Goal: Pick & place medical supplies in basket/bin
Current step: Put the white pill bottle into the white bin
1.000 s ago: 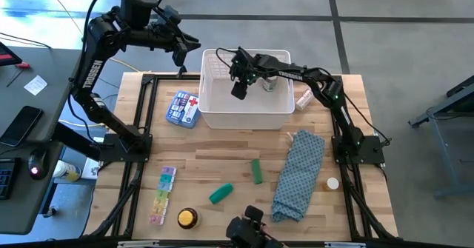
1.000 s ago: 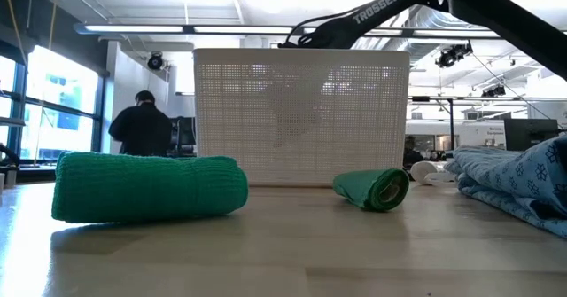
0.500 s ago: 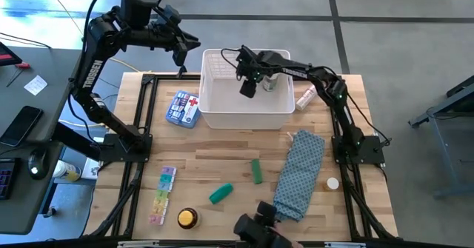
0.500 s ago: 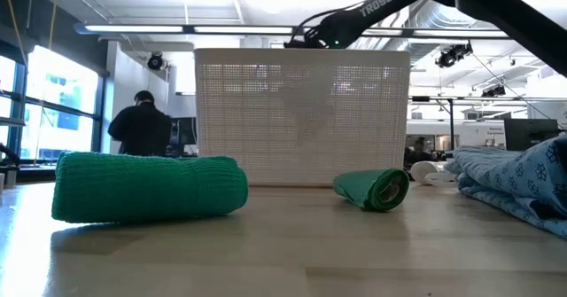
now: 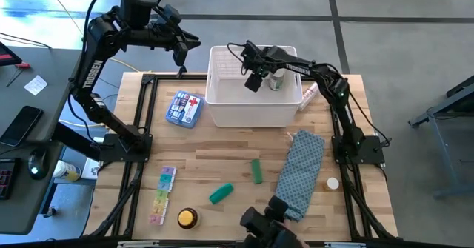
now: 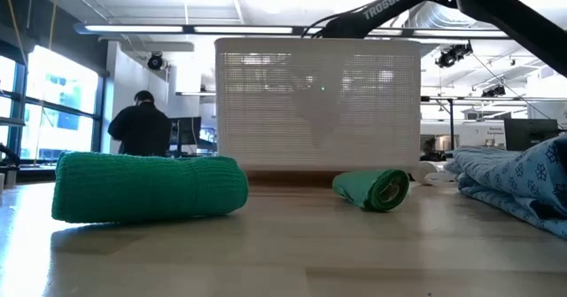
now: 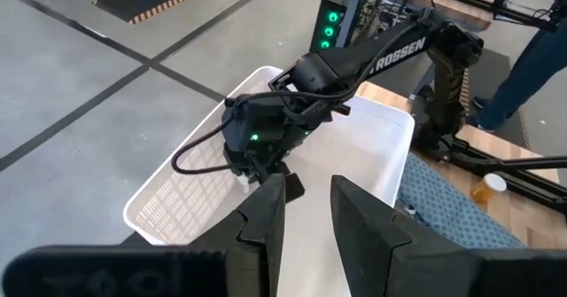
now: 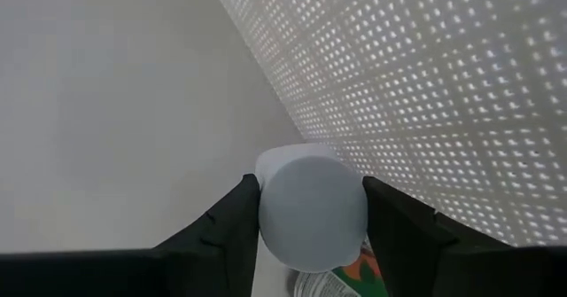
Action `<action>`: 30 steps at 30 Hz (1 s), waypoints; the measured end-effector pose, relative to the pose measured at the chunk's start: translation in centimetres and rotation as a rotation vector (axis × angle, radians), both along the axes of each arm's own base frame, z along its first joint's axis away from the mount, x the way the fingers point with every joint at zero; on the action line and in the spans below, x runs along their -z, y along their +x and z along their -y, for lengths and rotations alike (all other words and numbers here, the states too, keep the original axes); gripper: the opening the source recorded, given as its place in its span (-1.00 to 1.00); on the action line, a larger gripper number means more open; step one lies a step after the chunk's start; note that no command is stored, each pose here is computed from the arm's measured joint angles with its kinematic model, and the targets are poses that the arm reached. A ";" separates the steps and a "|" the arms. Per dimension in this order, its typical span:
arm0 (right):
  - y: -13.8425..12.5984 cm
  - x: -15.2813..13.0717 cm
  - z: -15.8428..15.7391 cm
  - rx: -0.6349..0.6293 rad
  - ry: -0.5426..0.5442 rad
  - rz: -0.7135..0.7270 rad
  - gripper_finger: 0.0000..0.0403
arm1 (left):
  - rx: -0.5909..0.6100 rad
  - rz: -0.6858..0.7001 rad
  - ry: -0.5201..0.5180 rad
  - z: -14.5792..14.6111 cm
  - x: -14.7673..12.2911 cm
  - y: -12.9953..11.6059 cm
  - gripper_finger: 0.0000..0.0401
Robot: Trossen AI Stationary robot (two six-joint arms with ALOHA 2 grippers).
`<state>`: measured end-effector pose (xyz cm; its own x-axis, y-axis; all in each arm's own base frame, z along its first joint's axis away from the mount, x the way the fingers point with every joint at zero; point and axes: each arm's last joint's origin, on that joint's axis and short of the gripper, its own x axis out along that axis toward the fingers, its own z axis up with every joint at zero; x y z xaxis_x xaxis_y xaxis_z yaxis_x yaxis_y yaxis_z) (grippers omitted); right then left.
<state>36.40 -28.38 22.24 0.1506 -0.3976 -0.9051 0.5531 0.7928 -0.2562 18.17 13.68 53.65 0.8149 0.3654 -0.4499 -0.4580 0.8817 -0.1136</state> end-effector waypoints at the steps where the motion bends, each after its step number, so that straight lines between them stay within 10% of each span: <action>1: 0.0 0.0 0.0 0.000 0.002 -0.001 -0.16 | 0.000 0.001 0.001 0.0 0.0 0.0 -0.36; 30: -0.7 2.7 -1.2 -0.048 0.025 -0.150 0.19 | -0.029 0.035 -0.050 0.0 -0.1 0.0 -0.36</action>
